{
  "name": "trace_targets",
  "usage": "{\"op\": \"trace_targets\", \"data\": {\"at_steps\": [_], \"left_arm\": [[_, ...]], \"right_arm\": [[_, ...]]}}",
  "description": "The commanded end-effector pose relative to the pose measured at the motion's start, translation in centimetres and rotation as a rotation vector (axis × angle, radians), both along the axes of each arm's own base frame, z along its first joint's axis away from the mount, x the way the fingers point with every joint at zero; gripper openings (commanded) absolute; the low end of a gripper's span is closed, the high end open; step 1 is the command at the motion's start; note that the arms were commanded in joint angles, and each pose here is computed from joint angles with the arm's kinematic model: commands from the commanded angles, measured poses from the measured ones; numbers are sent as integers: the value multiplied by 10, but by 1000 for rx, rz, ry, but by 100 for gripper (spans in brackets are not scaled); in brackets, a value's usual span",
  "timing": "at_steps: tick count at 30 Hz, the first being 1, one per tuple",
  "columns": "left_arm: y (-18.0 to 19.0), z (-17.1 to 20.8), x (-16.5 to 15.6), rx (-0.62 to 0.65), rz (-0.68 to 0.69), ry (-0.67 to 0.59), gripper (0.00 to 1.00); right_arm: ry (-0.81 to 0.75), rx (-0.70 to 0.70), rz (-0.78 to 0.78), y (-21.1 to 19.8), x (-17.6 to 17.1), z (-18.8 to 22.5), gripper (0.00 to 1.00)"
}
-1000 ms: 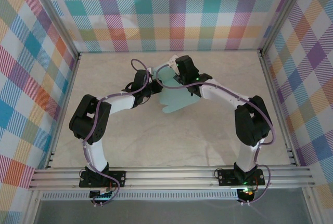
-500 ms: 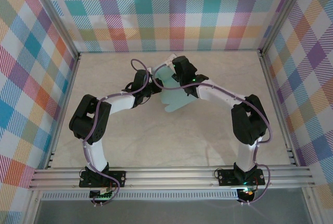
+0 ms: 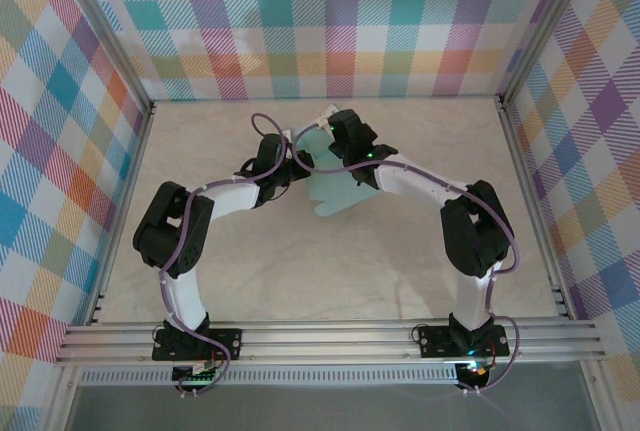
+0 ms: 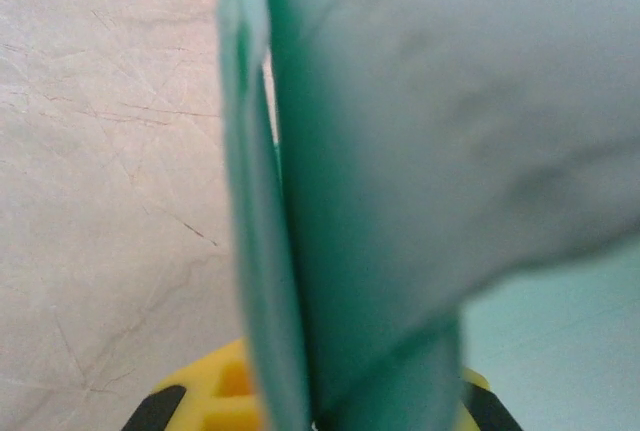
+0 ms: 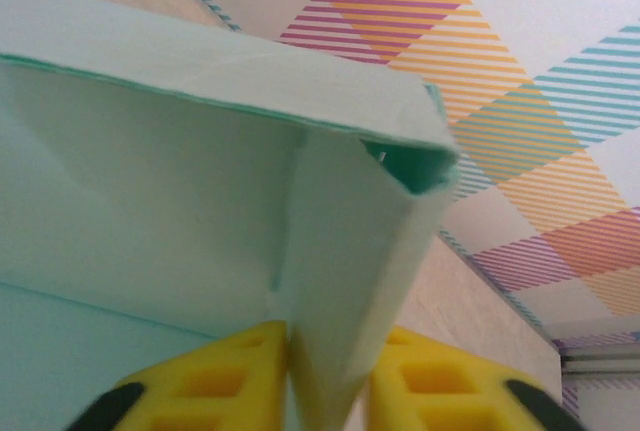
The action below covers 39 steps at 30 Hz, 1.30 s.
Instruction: Fold the paper box
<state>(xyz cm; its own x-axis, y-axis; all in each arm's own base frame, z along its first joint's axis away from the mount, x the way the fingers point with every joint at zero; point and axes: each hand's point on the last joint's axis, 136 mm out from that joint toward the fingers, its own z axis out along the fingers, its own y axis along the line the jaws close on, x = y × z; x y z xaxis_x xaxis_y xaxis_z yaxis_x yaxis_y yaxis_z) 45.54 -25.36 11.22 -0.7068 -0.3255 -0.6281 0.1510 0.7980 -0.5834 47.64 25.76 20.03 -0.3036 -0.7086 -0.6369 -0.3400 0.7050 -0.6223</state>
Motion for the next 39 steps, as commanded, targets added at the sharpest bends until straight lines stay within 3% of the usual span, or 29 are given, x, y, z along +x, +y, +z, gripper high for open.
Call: {"op": "trace_targets", "data": {"at_steps": [1, 2, 4, 7, 8, 10, 11, 17, 19, 23, 30, 31, 33, 34, 35, 37, 39], "left_arm": [[-23, 40, 5, -65, -91, -113, 0], [-23, 40, 5, -64, -91, -112, 0], [-23, 39, 5, -65, -91, -110, 0], [-23, 38, 5, -64, -90, -109, 0], [-23, 38, 5, -65, -91, -107, 0], [-23, 38, 5, -66, -92, -106, 0], [-24, 37, 5, -67, -92, -105, 0], [-24, 37, 5, -67, -94, -106, 0], [-23, 37, 5, -66, -92, -105, 0], [-23, 38, 5, -66, -92, -107, 0], [-24, 38, 5, -68, -93, -107, 0], [-23, 37, 5, -67, -92, -107, 0], [-24, 37, 5, -68, -93, -105, 0], [-24, 37, 5, -68, -93, -105, 0], [-24, 37, 5, -68, -93, -105, 0], [-24, 39, 6, -69, -93, -109, 0], [-23, 38, 6, -68, -91, -106, 0]], "right_arm": [[23, 17, 28, 11, 2, -5, 18], [19, 7, 23, 10, 3, -6, 15], [13, -3, 8, 8, 3, -6, 0], [-6, -1, -12, 5, 4, -3, 0], [-10, 5, -13, 5, 4, -2, 3], [-10, 17, -13, 6, 5, -1, 25], [-7, 26, -14, 6, 5, 0, 29], [8, 55, -15, 11, 7, -2, 34], [11, 55, -16, 11, 7, -3, 27], [10, 47, -18, 9, 6, -2, 2], [1, 16, -27, 5, 6, -3, 0], [1, 15, -28, 5, 6, -3, 4], [2, 13, -28, 6, 7, -4, 26], [2, 13, -29, 6, 7, -5, 27], [4, 13, -29, 6, 7, -5, 23], [10, 6, -28, 6, 7, -7, 0], [10, 4, -31, 6, 8, -8, 0]]}}
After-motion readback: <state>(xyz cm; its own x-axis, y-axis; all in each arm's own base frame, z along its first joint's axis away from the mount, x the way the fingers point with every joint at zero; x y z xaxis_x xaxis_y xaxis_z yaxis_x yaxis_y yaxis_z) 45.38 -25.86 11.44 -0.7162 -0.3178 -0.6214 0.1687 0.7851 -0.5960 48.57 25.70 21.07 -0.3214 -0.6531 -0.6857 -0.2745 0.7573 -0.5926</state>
